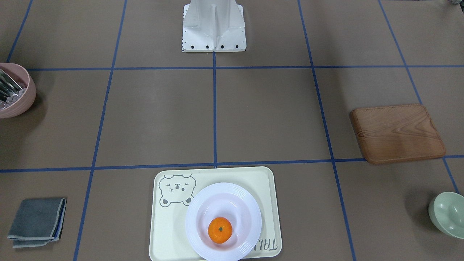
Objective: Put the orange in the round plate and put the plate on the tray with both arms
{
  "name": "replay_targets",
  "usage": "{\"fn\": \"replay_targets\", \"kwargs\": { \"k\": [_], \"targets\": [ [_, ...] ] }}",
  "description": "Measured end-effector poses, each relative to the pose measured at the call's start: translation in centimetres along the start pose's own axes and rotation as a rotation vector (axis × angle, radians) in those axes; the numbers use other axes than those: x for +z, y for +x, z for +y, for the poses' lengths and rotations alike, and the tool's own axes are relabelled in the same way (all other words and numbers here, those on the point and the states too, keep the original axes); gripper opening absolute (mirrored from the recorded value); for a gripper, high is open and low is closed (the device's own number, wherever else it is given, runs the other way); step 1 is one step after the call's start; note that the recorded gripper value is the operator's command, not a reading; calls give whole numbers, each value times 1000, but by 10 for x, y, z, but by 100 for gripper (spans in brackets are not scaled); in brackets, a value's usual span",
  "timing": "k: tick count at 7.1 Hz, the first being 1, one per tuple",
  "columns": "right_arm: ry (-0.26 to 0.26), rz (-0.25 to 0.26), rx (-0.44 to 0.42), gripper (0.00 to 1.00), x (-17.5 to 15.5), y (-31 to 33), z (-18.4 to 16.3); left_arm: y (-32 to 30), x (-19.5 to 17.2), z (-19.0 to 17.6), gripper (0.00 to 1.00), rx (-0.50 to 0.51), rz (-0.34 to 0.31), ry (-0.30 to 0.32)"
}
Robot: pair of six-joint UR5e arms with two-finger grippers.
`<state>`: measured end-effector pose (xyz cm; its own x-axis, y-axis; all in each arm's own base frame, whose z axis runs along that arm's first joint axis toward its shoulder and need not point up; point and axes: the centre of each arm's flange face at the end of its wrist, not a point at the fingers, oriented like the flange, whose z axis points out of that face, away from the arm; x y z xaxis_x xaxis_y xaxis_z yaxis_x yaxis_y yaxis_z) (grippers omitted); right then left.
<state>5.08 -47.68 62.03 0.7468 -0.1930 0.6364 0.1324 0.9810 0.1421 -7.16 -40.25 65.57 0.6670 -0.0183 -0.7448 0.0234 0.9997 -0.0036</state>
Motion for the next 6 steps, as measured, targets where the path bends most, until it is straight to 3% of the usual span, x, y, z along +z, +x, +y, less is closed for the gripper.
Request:
{"fn": "replay_targets", "kwargs": {
  "k": [6],
  "targets": [
    [-1,-1,1,100,0,0,0,-1,1,2,98,-5,-1,-3]
  ]
}}
